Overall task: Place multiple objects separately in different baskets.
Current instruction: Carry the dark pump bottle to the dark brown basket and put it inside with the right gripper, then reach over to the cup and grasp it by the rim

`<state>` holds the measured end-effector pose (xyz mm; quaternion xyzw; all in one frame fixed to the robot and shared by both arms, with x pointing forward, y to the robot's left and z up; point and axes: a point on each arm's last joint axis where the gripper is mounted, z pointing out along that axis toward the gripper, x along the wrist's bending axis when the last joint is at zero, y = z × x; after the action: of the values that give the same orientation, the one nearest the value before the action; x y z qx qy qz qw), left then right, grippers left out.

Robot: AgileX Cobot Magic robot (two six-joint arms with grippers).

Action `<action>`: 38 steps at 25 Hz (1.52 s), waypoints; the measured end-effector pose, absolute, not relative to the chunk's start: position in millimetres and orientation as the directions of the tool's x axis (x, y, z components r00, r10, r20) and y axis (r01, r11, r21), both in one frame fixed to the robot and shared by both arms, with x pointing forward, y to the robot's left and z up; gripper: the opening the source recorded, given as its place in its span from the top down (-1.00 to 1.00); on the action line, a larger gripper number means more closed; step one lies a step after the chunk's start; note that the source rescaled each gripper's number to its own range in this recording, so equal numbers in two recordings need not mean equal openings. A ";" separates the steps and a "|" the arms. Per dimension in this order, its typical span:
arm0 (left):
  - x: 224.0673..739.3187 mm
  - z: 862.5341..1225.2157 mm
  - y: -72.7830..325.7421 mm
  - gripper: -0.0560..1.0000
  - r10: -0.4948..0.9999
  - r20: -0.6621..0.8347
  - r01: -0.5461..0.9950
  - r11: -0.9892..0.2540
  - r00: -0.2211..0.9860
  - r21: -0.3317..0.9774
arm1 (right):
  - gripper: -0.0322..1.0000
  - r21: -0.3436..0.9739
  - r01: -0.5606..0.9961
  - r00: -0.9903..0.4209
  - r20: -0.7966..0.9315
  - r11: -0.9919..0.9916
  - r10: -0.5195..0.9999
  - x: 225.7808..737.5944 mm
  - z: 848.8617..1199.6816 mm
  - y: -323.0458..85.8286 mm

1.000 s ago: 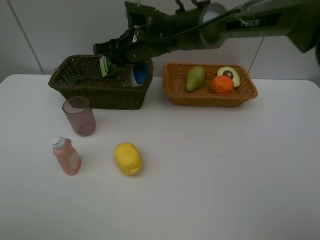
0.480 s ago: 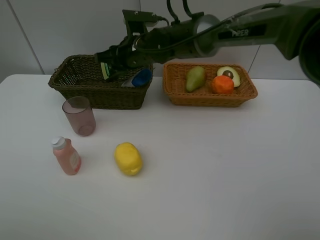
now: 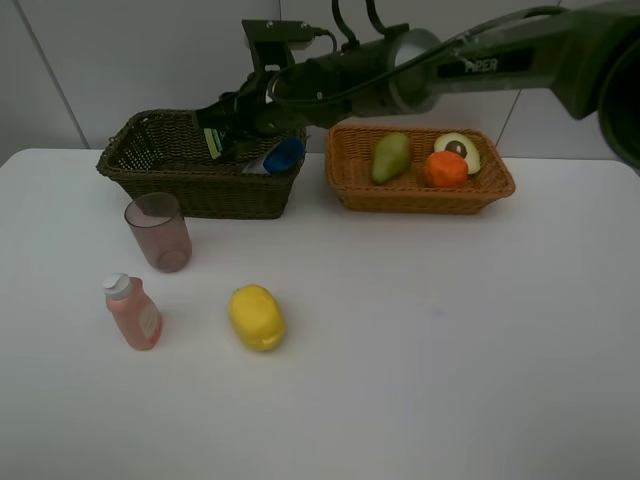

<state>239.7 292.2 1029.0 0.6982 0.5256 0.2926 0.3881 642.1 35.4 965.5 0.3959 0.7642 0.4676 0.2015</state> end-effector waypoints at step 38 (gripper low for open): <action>239.7 1029.0 292.2 -1.00 0.961 0.001 0.507 -0.146 0.276 0.850 | -1.00 0.876 0.430 -0.584 0.085 0.219 0.807 646.3 972.3 28.8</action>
<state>239.7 292.2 1029.0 0.6982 0.5256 0.2926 0.3881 646.3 28.8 972.3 0.4100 0.7546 0.4717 0.1997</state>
